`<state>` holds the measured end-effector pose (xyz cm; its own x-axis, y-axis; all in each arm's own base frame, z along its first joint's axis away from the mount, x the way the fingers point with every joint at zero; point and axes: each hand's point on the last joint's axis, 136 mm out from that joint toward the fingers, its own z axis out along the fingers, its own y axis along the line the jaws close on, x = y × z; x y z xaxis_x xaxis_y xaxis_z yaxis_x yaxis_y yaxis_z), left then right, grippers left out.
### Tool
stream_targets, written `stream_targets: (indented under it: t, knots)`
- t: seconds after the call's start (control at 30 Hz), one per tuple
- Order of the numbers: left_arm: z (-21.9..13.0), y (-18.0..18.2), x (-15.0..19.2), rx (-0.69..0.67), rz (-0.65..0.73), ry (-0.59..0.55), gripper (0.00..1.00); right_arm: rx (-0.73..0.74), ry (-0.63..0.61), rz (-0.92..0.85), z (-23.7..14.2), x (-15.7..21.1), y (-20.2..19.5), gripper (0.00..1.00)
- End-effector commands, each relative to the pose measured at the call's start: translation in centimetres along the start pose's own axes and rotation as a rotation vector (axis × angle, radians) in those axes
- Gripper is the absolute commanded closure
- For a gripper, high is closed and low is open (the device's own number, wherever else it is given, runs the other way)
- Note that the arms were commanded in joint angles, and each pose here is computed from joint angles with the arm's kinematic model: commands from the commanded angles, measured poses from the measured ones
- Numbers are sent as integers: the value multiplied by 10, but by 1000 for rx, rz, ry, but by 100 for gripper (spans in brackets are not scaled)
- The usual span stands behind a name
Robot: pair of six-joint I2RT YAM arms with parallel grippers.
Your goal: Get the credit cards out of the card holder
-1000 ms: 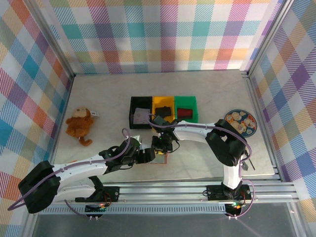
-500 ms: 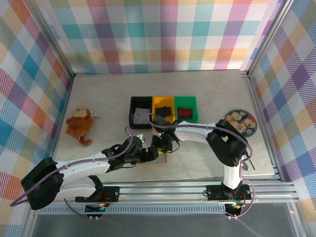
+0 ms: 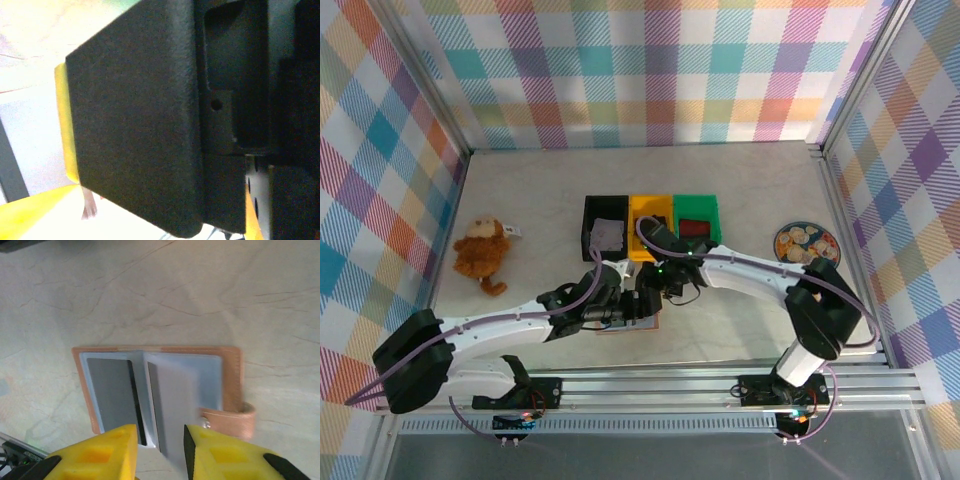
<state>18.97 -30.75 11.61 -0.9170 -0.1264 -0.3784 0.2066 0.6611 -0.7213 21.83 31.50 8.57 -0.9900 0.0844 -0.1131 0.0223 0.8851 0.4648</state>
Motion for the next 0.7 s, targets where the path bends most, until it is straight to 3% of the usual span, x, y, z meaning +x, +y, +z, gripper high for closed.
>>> stream_targets:
  t: [0.0,0.23,0.47,0.67]
  knots:
    - [1,-9,-21,16,-22,-78,22,32,35,15,-15,18,-14,67]
    - [-24,8,-23,-102,39,-102,21,-62,67,-49,-15,26,-1,67]
    - [-48,52,-7,-244,5,-118,20,-194,60,-64,-9,26,20,68]
    - [-74,91,2,-386,-35,-157,19,-238,124,-45,9,31,31,72]
